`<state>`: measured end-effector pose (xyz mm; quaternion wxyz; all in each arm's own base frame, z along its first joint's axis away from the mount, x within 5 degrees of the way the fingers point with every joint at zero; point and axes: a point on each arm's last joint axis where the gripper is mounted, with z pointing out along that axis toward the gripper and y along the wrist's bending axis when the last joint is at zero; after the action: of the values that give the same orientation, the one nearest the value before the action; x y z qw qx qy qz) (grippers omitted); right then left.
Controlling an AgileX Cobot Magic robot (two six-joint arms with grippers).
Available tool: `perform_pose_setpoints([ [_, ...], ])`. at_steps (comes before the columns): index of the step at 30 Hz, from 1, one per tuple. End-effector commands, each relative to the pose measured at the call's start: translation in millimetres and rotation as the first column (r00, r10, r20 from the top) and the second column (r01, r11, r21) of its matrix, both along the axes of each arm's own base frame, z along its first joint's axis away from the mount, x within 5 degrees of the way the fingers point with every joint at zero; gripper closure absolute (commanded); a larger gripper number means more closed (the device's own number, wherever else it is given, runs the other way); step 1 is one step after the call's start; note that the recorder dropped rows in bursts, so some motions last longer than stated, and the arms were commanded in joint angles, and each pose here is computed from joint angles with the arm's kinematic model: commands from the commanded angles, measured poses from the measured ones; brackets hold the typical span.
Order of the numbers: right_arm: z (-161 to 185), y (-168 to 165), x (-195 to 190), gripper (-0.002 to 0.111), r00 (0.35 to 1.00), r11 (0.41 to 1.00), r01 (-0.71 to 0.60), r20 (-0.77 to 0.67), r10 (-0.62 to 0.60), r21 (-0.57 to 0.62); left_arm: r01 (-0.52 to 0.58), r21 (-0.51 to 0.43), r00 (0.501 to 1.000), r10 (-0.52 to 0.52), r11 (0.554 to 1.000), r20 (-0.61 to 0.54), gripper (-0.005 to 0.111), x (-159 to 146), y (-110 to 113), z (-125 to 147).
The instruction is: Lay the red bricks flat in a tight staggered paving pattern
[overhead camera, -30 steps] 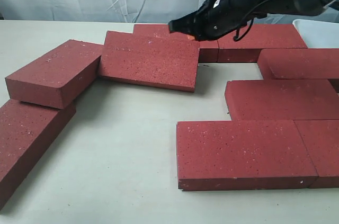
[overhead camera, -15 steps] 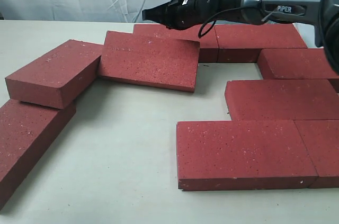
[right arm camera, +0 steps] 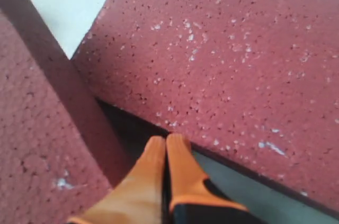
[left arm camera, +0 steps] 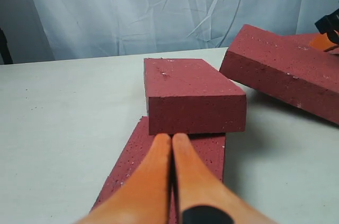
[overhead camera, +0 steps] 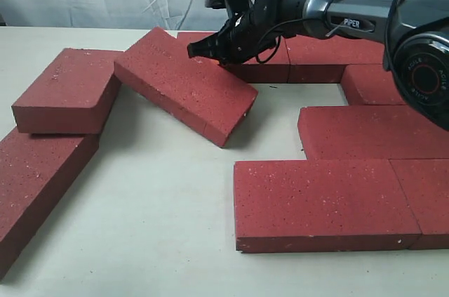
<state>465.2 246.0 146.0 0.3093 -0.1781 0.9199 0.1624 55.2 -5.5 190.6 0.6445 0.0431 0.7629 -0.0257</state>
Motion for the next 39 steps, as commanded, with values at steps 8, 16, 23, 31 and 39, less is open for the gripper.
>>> perform_pose_setpoints([
  [8,55.8,-2.8,-0.7,0.109,0.990,0.999,-0.010,0.143,0.005,0.036,-0.004,-0.005,1.000,0.004,1.000,0.017,0.107,0.0,0.2,0.9],
  [16,17.6,7.3,10.5,0.109,0.986,0.990,0.058,0.148,-0.077,0.132,-0.004,-0.005,1.000,0.004,1.000,0.017,0.107,0.0,0.2,0.9],
  [23,1.9,33.5,-3.8,0.109,0.991,0.994,-0.035,0.131,0.021,0.104,-0.004,-0.005,1.000,0.004,1.000,0.017,0.107,0.0,0.2,0.9],
  [31,-2.6,46.6,-17.6,0.109,0.987,0.989,-0.136,0.091,0.131,0.049,-0.004,-0.005,1.000,0.004,1.000,0.017,0.107,0.0,0.2,0.9],
  [39,38.3,28.4,-13.8,0.109,0.987,0.990,-0.117,0.116,0.107,0.077,-0.004,-0.005,1.000,0.004,1.000,0.017,0.107,0.0,0.2,0.9],
])
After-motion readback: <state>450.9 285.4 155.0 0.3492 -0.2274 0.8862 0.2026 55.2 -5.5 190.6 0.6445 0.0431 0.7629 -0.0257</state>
